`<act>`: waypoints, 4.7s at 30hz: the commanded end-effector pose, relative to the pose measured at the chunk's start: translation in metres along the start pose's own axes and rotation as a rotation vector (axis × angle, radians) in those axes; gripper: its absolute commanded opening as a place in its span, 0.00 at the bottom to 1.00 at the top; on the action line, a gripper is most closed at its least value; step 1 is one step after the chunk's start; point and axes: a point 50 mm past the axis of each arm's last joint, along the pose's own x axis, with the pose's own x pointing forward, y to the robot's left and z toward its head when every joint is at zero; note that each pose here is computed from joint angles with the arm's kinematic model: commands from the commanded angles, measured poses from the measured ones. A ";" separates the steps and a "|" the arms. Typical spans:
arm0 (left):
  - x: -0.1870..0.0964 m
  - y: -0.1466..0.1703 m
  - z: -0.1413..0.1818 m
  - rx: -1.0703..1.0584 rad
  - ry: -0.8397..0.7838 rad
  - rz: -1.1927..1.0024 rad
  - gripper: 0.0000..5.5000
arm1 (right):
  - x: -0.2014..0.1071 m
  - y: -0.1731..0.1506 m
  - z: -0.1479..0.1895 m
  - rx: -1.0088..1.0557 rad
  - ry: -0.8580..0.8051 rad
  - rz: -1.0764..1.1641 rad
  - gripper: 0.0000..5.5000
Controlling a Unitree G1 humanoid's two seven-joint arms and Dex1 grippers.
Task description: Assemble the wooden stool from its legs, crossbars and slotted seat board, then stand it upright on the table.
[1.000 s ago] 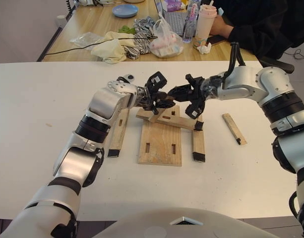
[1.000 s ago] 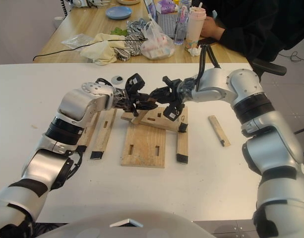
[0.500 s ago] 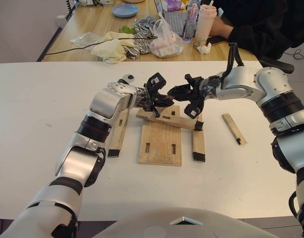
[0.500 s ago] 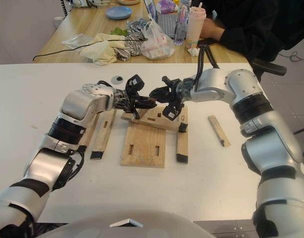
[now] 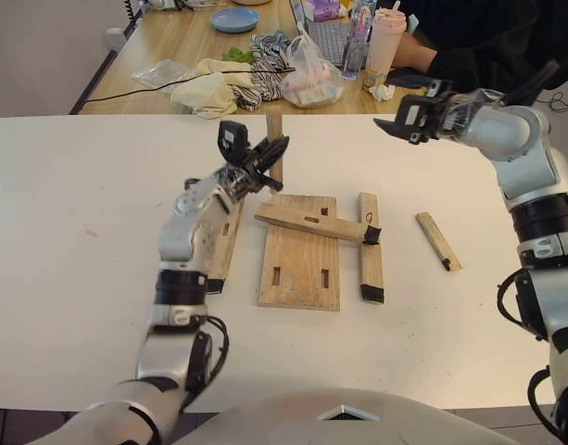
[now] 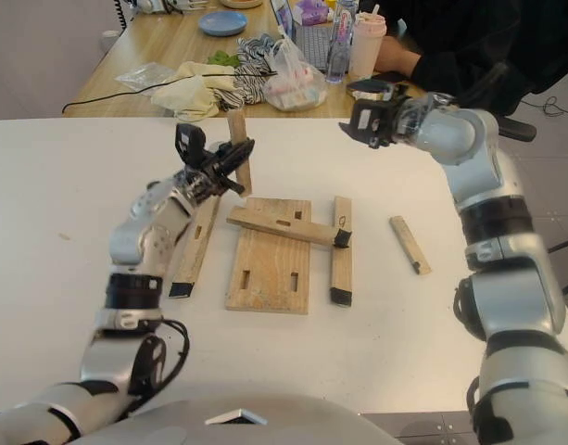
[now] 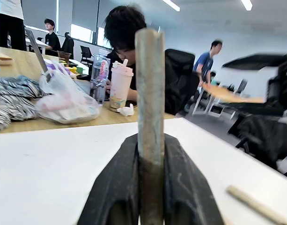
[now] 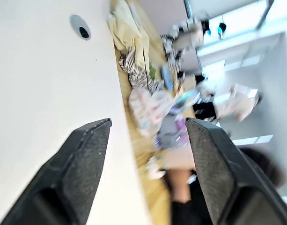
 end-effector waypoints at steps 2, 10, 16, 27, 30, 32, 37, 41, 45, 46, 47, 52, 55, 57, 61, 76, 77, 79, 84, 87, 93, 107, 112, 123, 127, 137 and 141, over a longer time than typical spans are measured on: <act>-0.022 -0.022 0.012 -0.186 -0.051 -0.393 0.07 | -0.007 0.032 0.030 0.776 -0.384 0.382 0.53; -0.042 -0.045 0.030 -0.298 0.113 -0.810 0.07 | -0.024 0.017 0.080 1.217 -0.575 0.963 0.65; -0.043 -0.051 0.027 -0.281 0.133 -0.824 0.07 | -0.024 0.024 0.098 1.301 -0.518 1.085 0.73; -0.036 -0.060 0.011 -0.261 0.135 -0.742 0.07 | 0.007 0.065 0.111 1.319 -0.365 0.910 0.57; -0.038 -0.058 0.010 -0.259 0.137 -0.729 0.07 | 0.005 0.066 0.108 1.316 -0.319 0.899 0.48; -0.039 -0.056 0.011 -0.256 0.129 -0.712 0.07 | 0.003 0.068 0.107 1.315 -0.300 0.904 0.43; -0.039 -0.050 0.010 -0.245 0.129 -0.666 0.07 | -0.003 0.064 0.106 1.311 -0.286 0.919 0.28; -0.039 -0.050 0.008 -0.244 0.136 -0.665 0.07 | -0.004 0.059 0.108 1.304 -0.289 0.917 0.22; -0.037 -0.049 0.008 -0.244 0.137 -0.663 0.07 | -0.003 0.057 0.110 1.301 -0.298 0.915 0.21; -0.037 -0.048 0.008 -0.245 0.136 -0.662 0.07 | -0.003 0.057 0.110 1.301 -0.303 0.911 0.21; -0.037 -0.047 0.009 -0.246 0.134 -0.660 0.07 | -0.002 0.056 0.110 1.302 -0.310 0.905 0.21; -0.036 -0.042 0.013 -0.249 0.130 -0.646 0.19 | 0.003 0.055 0.108 1.301 -0.349 0.844 0.15; -0.038 -0.041 0.014 -0.257 0.137 -0.649 0.27 | 0.005 0.055 0.105 1.308 -0.363 0.808 0.07; -0.038 -0.041 0.014 -0.259 0.142 -0.652 0.34 | 0.006 0.054 0.105 1.316 -0.374 0.794 0.07; -0.035 -0.039 0.017 -0.245 0.139 -0.634 0.44 | 0.007 0.054 0.102 1.320 -0.384 0.773 0.07; -0.041 0.033 0.069 -0.022 -0.120 -0.060 0.29 | 0.023 0.071 0.057 1.032 -0.362 0.350 0.07; -0.036 0.039 0.062 0.013 -0.084 -0.007 0.26 | 0.023 0.077 0.054 1.028 -0.358 0.332 0.07; -0.025 0.044 0.044 0.089 0.006 0.055 0.21 | 0.023 0.090 0.048 1.025 -0.344 0.294 0.07; -0.016 0.040 0.015 0.157 0.142 0.047 0.07 | 0.029 0.105 0.047 1.019 -0.341 0.236 0.07; -0.013 0.031 0.005 0.274 0.255 0.005 0.00 | 0.034 0.107 0.042 1.007 -0.342 0.210 0.07; -0.024 0.017 -0.025 0.464 0.487 -0.051 0.00 | 0.038 0.120 0.037 0.988 -0.321 0.253 0.07; -0.051 0.012 -0.071 0.455 0.609 0.089 0.00 | 0.018 0.104 0.038 0.894 -0.280 0.359 0.07; -0.056 0.007 -0.069 0.430 0.608 0.107 0.00 | 0.013 0.104 0.040 0.848 -0.265 0.365 0.07; -0.055 0.003 -0.059 0.412 0.578 0.149 0.00 | -0.002 0.173 0.028 0.883 -0.039 0.462 0.07; -0.049 0.004 -0.053 0.417 0.544 0.154 0.00 | 0.000 0.182 0.022 0.837 0.047 0.446 0.07; -0.026 -0.001 -0.041 0.405 0.466 0.132 0.00 | -0.002 0.205 0.014 0.806 0.141 0.468 0.07; -0.024 -0.002 -0.051 0.404 0.534 0.114 0.00 | -0.002 0.207 0.011 0.892 0.149 0.452 0.07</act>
